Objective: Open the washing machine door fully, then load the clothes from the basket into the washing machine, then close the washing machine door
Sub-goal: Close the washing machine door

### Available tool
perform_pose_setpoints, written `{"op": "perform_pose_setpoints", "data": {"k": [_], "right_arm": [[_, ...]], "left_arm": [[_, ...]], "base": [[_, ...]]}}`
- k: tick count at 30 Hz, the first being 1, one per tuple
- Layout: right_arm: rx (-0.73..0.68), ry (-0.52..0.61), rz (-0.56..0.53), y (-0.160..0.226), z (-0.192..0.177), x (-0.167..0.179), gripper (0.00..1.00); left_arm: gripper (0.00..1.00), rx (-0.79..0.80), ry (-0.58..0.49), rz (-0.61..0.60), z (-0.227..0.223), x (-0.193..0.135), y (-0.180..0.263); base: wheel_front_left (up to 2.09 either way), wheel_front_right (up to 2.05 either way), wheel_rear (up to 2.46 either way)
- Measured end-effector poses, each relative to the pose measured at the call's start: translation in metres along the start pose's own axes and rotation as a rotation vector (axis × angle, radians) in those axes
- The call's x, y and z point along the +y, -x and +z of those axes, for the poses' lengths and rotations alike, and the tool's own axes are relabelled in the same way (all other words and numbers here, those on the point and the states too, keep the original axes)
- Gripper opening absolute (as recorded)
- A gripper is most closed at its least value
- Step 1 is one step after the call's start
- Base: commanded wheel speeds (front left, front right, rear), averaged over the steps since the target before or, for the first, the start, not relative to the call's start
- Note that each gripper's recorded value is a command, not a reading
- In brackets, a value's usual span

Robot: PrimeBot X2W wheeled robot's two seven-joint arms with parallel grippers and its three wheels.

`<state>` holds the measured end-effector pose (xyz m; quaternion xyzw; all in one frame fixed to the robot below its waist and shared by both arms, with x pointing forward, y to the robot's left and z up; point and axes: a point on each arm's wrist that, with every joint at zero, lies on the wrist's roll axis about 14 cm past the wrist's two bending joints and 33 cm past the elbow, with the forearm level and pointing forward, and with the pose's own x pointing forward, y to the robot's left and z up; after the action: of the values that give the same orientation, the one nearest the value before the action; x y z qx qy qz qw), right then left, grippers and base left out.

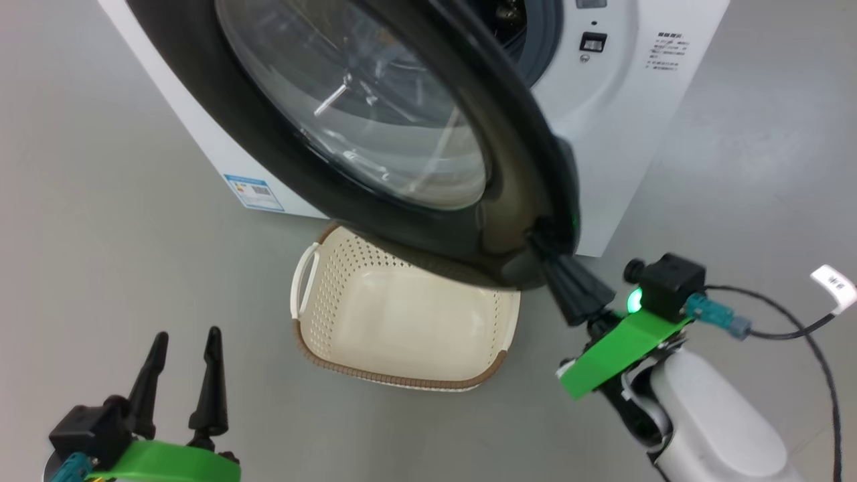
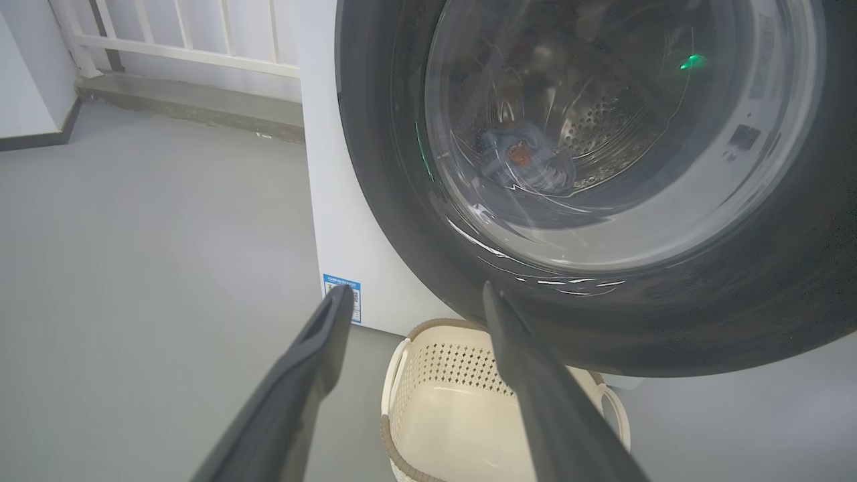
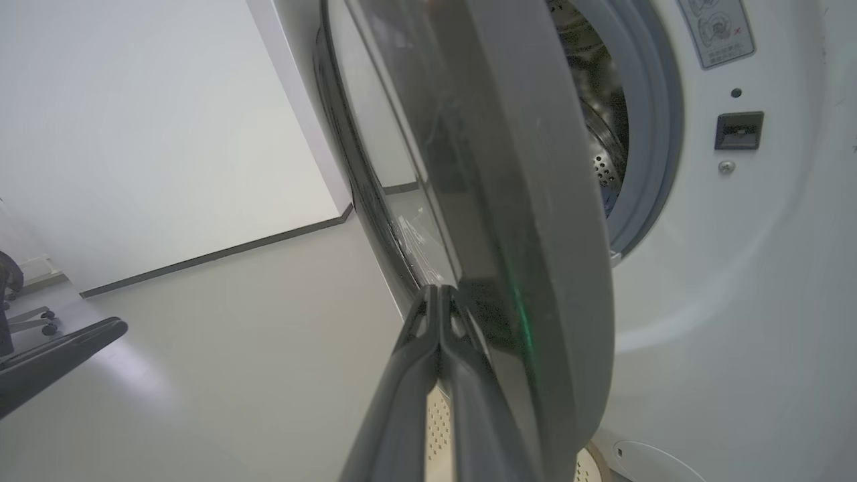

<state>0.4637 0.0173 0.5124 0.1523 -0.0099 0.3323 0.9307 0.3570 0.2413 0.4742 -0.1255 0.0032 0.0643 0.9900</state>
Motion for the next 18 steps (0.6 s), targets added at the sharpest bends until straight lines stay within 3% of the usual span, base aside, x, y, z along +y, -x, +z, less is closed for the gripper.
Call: {"op": "perform_pose_setpoints", "data": {"k": [18], "right_arm": [[-0.094, 0.022, -0.127, -0.039, 0.025, -0.070, 0.00]], "left_arm": [[1.00, -0.003, 0.010, -0.006, -0.002, -0.008, -0.020]], "base": [[0.00, 0.00, 0.00]]}}
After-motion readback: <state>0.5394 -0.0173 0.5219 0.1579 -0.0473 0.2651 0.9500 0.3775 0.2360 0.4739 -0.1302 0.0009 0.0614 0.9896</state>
